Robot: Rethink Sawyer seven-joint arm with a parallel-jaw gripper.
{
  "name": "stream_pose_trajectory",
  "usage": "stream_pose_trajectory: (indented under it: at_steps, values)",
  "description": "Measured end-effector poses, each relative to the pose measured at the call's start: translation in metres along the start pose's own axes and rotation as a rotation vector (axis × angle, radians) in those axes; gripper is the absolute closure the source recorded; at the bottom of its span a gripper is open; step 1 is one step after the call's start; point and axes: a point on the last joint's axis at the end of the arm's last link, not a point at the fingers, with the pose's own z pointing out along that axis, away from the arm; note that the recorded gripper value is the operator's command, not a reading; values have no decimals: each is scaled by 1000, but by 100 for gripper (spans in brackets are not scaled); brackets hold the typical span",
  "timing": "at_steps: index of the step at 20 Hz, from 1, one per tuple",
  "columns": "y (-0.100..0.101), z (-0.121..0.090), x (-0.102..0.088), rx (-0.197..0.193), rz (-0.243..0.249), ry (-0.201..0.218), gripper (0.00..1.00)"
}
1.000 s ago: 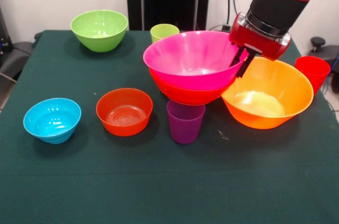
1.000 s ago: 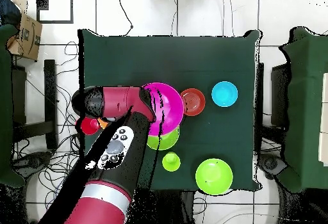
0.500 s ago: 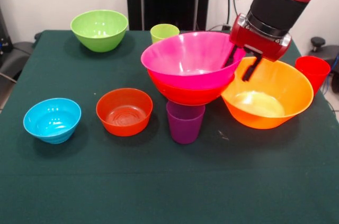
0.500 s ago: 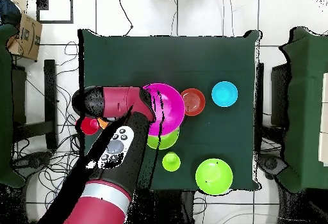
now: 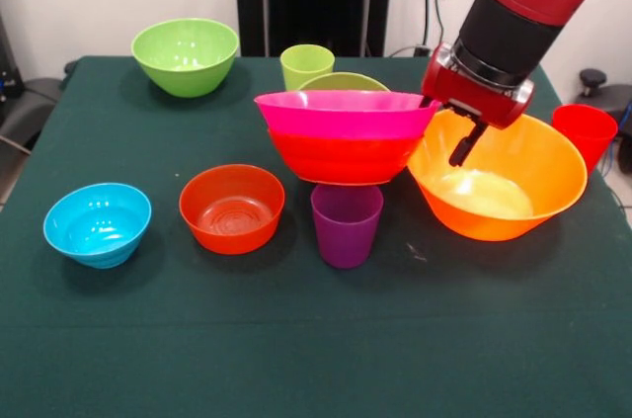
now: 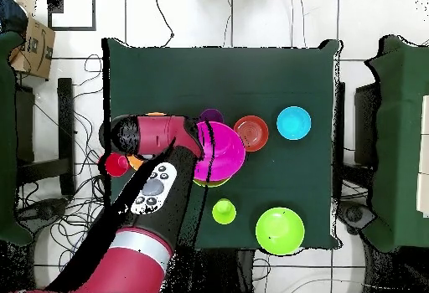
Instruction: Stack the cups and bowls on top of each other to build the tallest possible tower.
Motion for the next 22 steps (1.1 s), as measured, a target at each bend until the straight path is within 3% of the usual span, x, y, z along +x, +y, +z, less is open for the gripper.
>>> stream_pose_trajectory:
  at_steps: [22]
  values:
    - [-2,1,-2,-2,4,-3,0]
